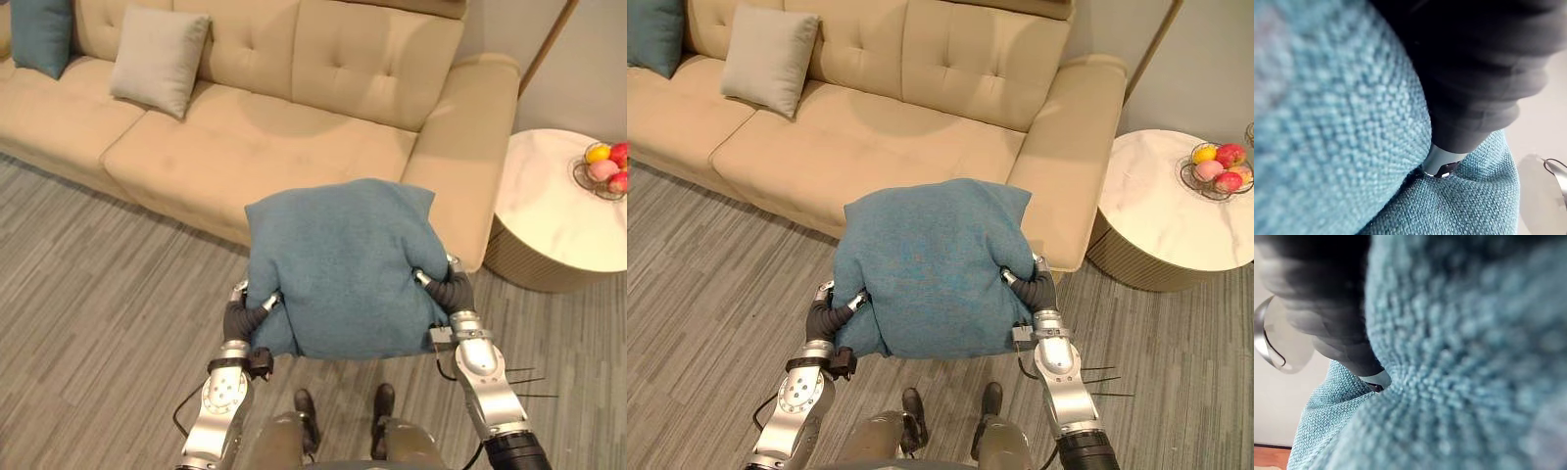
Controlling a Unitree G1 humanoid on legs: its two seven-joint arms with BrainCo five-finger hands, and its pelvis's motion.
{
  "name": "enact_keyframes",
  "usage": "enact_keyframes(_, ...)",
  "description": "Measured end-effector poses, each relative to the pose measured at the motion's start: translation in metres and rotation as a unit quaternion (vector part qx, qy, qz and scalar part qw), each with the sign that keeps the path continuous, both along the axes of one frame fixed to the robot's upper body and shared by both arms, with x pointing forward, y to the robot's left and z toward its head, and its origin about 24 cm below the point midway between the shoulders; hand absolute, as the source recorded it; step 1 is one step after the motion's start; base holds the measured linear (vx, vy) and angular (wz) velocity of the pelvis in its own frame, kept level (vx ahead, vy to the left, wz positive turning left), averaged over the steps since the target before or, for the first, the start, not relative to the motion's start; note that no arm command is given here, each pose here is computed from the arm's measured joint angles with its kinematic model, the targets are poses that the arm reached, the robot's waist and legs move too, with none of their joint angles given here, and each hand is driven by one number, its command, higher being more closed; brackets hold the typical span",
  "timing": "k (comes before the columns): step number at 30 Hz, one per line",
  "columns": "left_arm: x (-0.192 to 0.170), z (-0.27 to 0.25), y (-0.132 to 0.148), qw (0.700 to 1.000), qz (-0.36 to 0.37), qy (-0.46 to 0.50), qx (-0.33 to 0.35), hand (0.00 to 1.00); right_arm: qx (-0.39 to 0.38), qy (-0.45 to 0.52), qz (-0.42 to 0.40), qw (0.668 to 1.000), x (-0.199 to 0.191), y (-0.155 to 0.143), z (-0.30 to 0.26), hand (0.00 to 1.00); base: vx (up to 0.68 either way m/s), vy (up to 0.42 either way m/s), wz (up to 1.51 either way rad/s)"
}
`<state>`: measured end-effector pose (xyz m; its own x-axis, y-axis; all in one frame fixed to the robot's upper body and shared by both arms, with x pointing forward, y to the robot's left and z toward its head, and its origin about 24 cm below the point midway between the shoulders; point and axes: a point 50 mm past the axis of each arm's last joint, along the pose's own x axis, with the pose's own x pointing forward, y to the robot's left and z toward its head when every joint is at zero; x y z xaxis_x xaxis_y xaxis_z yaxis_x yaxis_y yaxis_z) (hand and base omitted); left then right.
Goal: Pick up cushions and gather them together orderly.
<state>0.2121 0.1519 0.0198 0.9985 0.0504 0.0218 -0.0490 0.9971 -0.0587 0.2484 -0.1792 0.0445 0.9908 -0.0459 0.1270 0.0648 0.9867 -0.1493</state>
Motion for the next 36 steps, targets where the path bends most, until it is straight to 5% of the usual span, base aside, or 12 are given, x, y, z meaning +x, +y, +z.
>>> enact_keyframes(7,0.0,0.0,0.007,1.0,-0.007,0.003,0.022,1.0,0.039,0.052,-0.013,0.998,-0.009,0.002,-0.026,1.0,0.2,0.063,0.22)
enact_keyframes(15,0.009,-0.002,-0.021,0.998,-0.062,0.004,0.008,1.0,0.078,0.087,-0.075,0.99,-0.035,-0.032,-0.042,1.0,0.48,-0.134,0.42)
enact_keyframes(23,0.005,-0.008,-0.025,0.998,-0.061,0.02,-0.014,1.0,0.089,0.012,-0.069,0.994,-0.047,-0.027,-0.005,1.0,0.52,-0.105,-0.49)
enact_keyframes(36,-0.013,-0.021,-0.011,0.998,-0.038,0.052,-0.006,1.0,0.07,0.067,-0.065,0.993,-0.038,-0.017,-0.031,1.0,0.23,0.285,-0.92)
